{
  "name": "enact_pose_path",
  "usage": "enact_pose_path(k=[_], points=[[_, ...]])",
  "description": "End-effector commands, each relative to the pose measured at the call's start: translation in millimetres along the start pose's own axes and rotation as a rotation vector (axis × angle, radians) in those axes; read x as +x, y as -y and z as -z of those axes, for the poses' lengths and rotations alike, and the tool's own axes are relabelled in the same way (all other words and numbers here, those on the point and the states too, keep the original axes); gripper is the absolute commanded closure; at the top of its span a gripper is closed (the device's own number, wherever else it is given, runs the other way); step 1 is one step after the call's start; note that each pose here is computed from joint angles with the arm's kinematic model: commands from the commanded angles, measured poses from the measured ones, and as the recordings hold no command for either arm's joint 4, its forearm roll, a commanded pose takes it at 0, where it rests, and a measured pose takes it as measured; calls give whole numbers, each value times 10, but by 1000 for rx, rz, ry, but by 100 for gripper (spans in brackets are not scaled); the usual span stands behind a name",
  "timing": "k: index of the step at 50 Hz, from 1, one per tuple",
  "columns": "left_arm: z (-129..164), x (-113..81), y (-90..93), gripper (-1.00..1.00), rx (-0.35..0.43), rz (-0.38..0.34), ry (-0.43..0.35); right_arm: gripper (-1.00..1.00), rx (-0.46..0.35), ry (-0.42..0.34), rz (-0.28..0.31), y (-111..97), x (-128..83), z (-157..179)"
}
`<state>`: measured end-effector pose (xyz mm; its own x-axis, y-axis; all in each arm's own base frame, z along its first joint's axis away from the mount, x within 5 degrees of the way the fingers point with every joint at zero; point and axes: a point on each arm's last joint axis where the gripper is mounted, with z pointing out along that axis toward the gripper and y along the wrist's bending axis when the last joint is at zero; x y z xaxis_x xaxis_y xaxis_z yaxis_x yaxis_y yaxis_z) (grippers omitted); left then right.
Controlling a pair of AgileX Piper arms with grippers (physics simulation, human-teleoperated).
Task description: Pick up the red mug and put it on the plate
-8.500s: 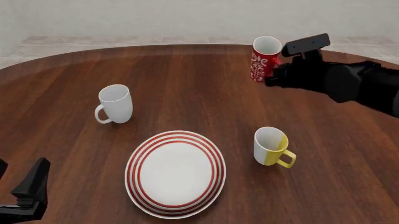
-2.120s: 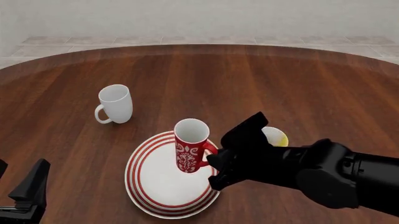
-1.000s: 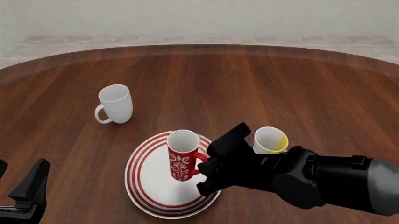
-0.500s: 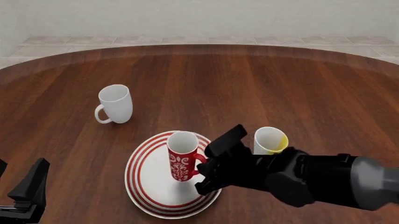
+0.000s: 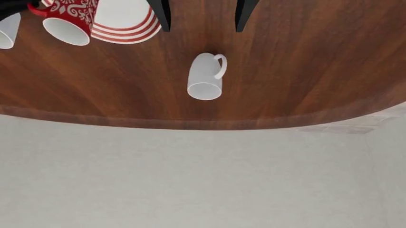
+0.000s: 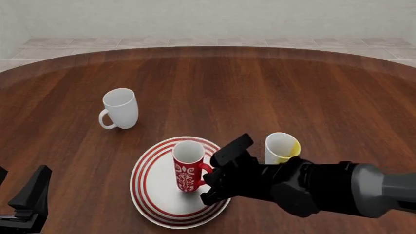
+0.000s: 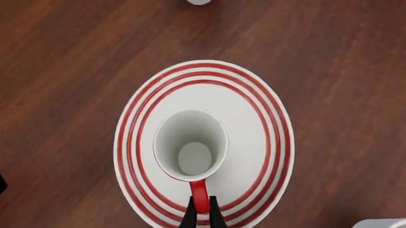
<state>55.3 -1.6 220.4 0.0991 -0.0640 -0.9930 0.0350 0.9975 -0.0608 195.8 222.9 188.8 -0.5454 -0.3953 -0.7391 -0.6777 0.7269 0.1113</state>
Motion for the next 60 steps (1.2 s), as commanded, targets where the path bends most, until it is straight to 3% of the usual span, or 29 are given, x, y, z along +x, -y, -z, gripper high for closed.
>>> enact_pose_path(k=[1, 60], points=[[1, 2, -1, -100, -2, 3, 0, 100, 0, 1, -13, 1, 3, -32], [1, 6, 1, -100, 3, 7, 2, 100, -13, -10, -36, -42, 110, -140]])
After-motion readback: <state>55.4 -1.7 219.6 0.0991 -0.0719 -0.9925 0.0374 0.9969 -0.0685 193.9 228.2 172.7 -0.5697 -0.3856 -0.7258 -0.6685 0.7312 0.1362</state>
